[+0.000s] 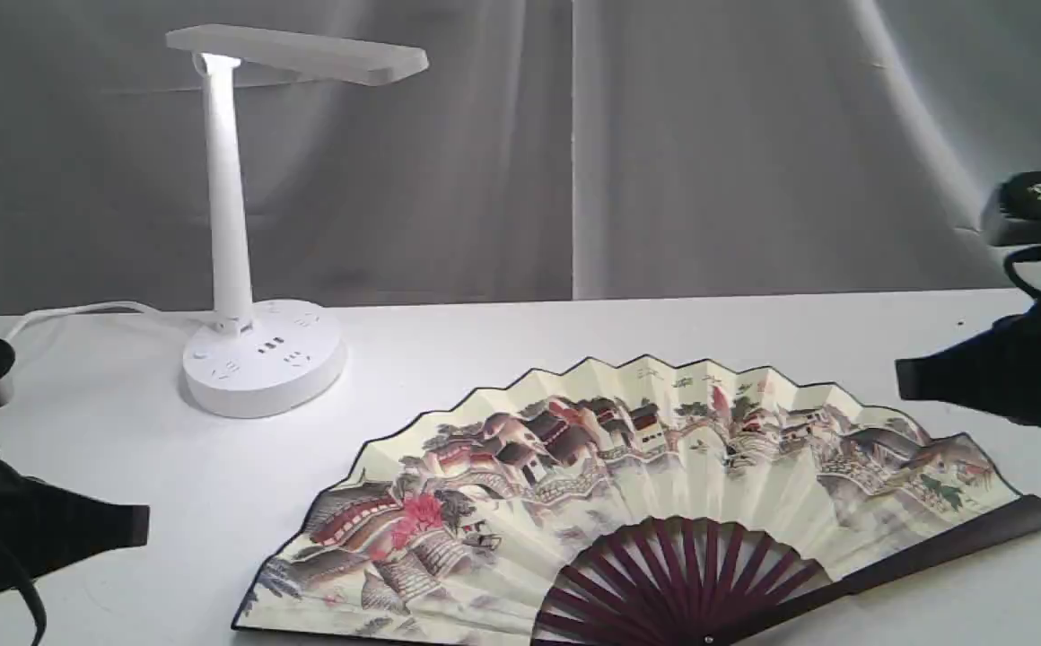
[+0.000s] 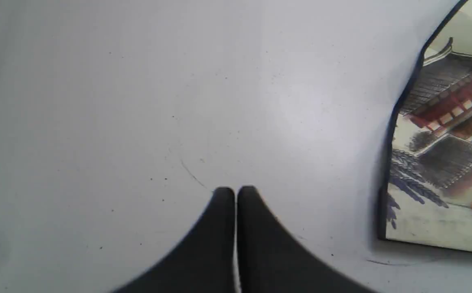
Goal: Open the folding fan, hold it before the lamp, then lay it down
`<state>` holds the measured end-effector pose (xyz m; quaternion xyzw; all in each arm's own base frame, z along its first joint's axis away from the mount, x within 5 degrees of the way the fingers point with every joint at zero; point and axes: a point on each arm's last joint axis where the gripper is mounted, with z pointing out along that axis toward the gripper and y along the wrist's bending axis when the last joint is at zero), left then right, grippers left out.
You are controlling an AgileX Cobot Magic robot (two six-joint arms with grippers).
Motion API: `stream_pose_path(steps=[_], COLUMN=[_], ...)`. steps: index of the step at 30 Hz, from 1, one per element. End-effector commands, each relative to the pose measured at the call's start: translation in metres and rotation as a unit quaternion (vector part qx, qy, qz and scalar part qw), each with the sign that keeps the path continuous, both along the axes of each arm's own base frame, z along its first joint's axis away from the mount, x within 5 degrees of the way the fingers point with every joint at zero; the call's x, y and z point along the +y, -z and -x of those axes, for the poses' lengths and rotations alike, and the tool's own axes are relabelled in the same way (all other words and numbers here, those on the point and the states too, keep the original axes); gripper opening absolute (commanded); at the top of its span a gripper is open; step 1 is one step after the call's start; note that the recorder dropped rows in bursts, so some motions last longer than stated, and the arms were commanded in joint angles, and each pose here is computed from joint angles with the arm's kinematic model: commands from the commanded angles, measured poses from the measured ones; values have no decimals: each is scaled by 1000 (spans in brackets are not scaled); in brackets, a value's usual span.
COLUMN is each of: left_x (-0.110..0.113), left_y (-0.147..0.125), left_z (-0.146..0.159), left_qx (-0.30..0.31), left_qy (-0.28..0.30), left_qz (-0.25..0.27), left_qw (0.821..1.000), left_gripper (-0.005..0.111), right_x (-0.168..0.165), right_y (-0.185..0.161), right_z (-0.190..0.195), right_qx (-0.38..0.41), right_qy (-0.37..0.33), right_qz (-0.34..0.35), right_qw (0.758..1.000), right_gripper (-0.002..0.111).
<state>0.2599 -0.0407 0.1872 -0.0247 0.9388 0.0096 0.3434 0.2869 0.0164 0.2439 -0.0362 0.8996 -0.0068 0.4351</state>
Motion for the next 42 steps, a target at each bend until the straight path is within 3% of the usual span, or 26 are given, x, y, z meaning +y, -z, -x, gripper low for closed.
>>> stream_pose_path(steps=[1,9,16,20,22,27,36,42], left_x=[-1,0,0,0,0,0,-3,8], left_y=[0,2,7,7,7,7,6,10], left_z=[2,4,8,8,8,8,7,13], left_qx=[1,4,13,13,13,12,1,41], left_qy=[-1,1,7,13,13,14,36,-4], left_qz=[0,0,-7,-11,-11,-10,-4,-47], left_qw=[1000,1000,1000,1000,1000,1000,999,998], left_gripper=[0,0,0,0,0,0,0,0], right_x=[2,-5,-10,-12,-13,-18,-19,-18], right_y=[-5,-4,1,18,27,48,43,44], right_z=[39,129,191,214,221,231,231,231], right_qx=[-75,-150,-248,-264,-276,-278,-303,-298], right_qy=[-22,-14,18,43,49,57,46,58], right_qz=[-9,-25,-98,-161,-166,-101,-73,-115], right_qw=[997,988,964,950,945,954,949,946], right_gripper=[0,0,0,0,0,0,0,0])
